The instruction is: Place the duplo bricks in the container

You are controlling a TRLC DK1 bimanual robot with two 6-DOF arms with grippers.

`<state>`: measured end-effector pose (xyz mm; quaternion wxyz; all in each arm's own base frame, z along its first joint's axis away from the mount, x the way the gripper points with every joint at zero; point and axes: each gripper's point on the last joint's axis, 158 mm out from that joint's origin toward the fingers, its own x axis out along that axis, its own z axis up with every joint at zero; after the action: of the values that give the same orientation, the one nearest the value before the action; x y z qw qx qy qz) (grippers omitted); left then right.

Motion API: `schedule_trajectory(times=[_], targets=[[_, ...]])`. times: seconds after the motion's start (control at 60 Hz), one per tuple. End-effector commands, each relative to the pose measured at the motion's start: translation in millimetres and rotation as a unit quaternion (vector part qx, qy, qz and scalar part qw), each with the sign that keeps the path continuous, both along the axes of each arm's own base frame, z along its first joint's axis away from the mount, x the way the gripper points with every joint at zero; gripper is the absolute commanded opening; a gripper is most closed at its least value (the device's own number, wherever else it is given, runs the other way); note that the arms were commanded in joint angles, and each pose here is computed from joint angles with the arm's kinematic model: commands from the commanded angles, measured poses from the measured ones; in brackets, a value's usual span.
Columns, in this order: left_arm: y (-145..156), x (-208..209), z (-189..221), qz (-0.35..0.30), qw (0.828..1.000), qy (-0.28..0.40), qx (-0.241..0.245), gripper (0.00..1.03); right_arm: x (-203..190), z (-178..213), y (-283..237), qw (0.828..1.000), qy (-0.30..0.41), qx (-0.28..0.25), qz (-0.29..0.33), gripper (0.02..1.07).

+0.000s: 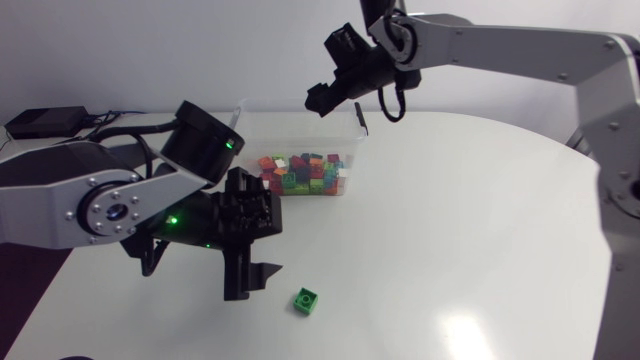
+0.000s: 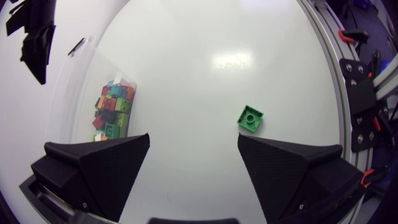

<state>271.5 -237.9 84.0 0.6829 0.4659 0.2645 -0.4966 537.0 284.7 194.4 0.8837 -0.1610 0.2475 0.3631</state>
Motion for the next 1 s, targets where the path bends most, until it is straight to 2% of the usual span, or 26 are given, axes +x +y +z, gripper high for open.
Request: schedule_trajectory(times=[0.0,0.117,0.4,0.617,0.983], targets=[[-5.0,-8.5,-15.4,-0.055,0.998,-0.002,0.043,0.98,-16.4,43.6,-30.7,0.999,-0.03,0.024,-0.019,1.03],[-12.0,-11.0,-32.8,-0.082,0.993,0.017,0.079,0.98,-46.1,52.7,-69.3,0.998,-0.042,0.034,-0.027,1.03],[-27.4,-21.4,-74.0,-0.135,0.98,0.047,0.141,0.96,-103.3,26.7,-137.5,0.997,-0.046,0.029,-0.058,1.03],[-25.4,-31.0,-101.8,-0.173,0.964,0.068,0.189,0.94,-141.0,16.3,-166.3,0.996,-0.044,0.028,-0.067,1.03],[-39.0,-21.7,-117.1,-0.196,0.953,0.071,0.218,0.93,-212.0,6.2,-187.4,0.997,-0.051,0.027,-0.058,1.03]])
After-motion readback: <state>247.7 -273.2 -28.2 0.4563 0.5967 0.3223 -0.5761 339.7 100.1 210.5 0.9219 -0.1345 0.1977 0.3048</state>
